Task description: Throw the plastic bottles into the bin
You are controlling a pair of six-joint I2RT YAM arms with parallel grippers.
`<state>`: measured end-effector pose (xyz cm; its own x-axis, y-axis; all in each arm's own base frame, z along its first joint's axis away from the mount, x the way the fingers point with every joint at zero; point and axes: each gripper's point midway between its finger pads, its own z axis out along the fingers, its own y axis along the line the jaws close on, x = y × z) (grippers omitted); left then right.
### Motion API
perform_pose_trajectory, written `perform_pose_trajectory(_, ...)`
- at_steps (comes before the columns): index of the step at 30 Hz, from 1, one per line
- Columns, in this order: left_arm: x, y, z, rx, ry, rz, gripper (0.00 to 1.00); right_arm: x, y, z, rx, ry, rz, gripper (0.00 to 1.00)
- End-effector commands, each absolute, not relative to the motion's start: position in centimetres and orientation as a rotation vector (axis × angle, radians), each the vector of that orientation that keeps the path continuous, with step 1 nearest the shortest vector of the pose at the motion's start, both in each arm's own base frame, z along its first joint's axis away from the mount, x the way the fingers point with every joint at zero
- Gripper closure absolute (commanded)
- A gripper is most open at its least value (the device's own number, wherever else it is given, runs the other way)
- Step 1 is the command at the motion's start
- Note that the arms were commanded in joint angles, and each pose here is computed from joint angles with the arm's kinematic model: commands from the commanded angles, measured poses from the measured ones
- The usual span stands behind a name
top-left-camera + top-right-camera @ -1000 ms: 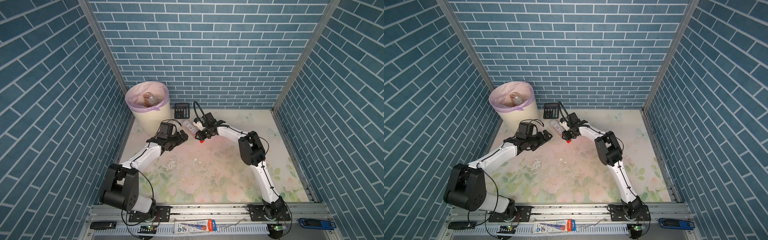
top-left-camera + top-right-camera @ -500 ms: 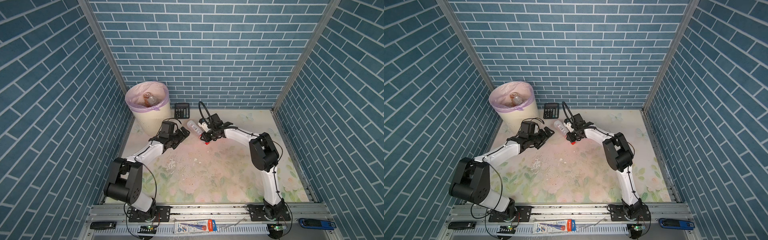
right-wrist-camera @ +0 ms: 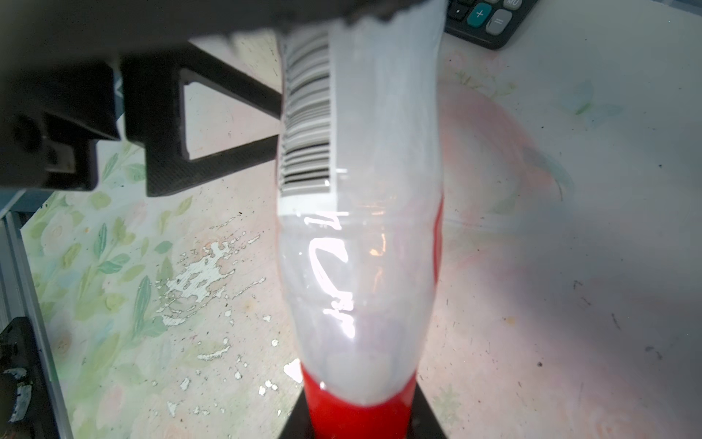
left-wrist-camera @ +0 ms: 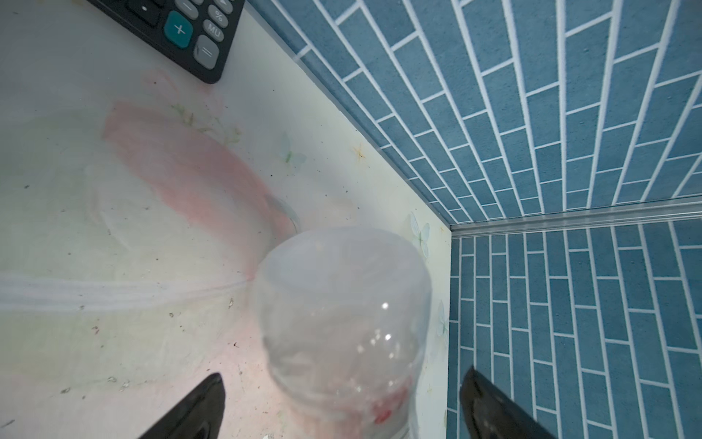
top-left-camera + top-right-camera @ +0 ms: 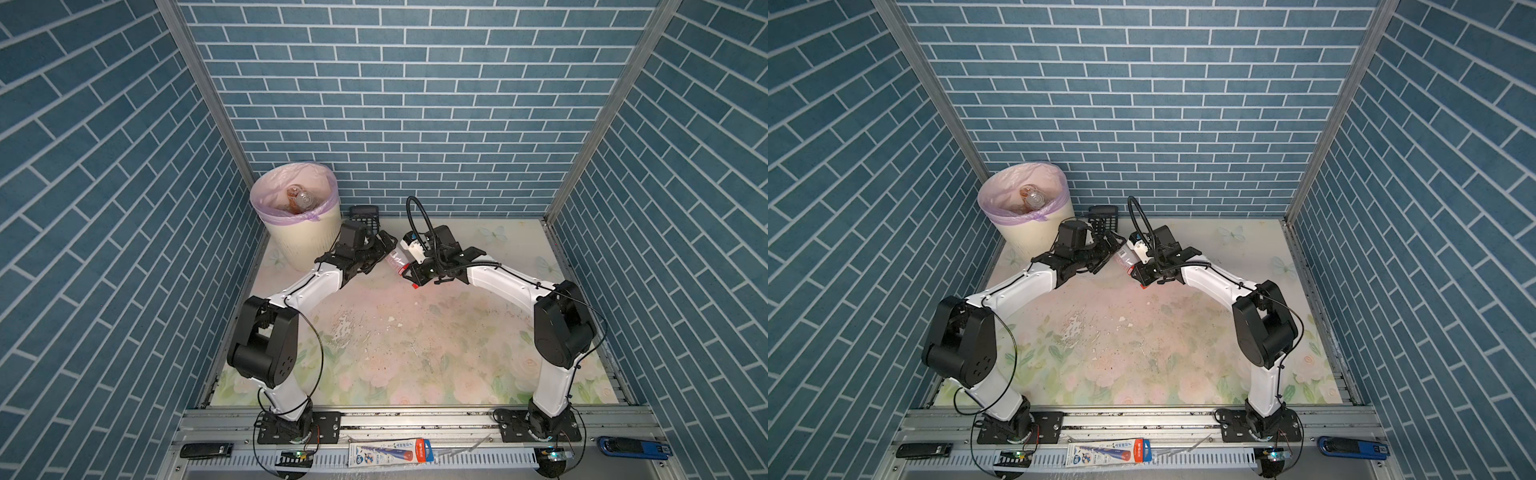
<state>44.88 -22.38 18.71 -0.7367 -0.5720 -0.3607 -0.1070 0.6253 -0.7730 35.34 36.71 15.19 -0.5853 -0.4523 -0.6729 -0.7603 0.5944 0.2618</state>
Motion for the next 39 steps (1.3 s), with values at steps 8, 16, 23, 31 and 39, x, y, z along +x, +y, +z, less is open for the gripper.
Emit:
perform_pose_trajectory(8,44.9,-22.6,18.2,-0.505,2.236,-0.927,0.25,33.7,37.4,17.6,-0.949,2.221,0.811,0.76)
perform_pose_trajectory(16,44.4,-23.1,17.8,-0.495,2.246,-0.938,0.42,33.4,38.0,18.2,-0.949,2.209,0.836,0.74)
perform_pose_trajectory(23,44.0,-22.6,18.3,-0.446,2.254,-0.897,0.50,32.9,37.6,19.0,-0.956,2.195,0.833,0.59)
perform_pose_trajectory(31,44.0,-22.1,19.5,-0.376,2.272,-0.824,0.52,32.1,36.9,20.7,-0.950,2.146,0.838,0.34)
perform_pose_trajectory(39,44.4,-19.8,26.7,-0.213,2.200,-0.633,0.53,32.0,35.6,25.2,-0.922,2.019,0.787,0.11)
